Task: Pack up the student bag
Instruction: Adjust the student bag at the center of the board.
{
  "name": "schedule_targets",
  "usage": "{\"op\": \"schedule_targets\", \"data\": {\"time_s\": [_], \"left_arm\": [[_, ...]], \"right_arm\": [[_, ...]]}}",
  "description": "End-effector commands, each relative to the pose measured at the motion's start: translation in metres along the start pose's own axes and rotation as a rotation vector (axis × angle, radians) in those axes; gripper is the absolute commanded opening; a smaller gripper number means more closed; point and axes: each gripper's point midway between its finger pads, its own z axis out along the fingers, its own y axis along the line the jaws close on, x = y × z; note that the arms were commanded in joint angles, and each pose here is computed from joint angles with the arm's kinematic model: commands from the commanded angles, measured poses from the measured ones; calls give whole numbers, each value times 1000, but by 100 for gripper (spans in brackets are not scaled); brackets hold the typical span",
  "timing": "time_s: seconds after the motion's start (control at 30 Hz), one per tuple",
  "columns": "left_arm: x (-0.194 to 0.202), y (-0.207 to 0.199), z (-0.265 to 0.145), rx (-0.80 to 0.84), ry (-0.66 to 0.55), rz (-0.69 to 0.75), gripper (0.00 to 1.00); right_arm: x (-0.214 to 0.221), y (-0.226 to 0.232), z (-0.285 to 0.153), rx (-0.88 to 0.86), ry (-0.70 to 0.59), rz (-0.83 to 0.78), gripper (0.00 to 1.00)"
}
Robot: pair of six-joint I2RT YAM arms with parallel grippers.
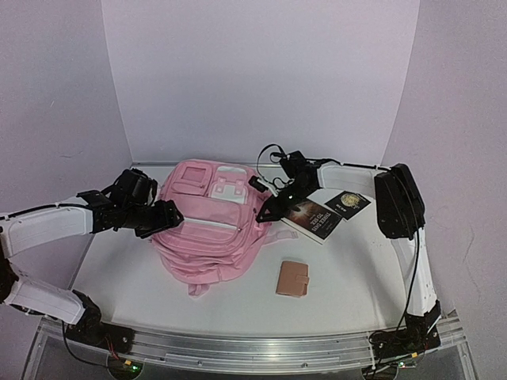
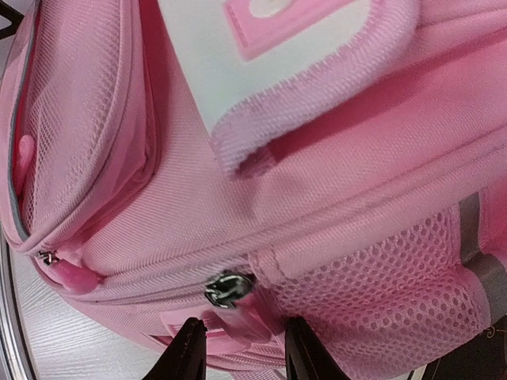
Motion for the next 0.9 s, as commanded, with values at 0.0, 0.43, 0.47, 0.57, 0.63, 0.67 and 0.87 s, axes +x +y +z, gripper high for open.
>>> {"op": "schedule_targets", "data": {"time_s": [0.0, 0.43, 0.47, 0.57, 0.63, 0.67, 0.87], "left_arm": [[-2, -25, -15, 29, -7, 131, 78], [35, -32, -41, -2, 79, 443, 78], [40, -29, -38, -36, 98, 466, 78], [62, -30, -33, -100, 161, 576, 78], [75, -29, -27, -154, 201, 649, 78], [81, -30, -24, -173, 220, 686, 78], [108, -43, -8, -186, 306, 833, 77]], "right_arm": [[-11, 10, 6, 35, 9, -99, 32], [-22, 8, -7, 110, 4, -127, 4], [-23, 10, -10, 110, 1, -128, 2], [-27, 15, -17, 104, -13, -123, 0], [-28, 19, -20, 94, -21, -110, 0], [-29, 21, -21, 88, -25, -102, 0], [-29, 28, -23, 65, -23, -66, 0]]}}
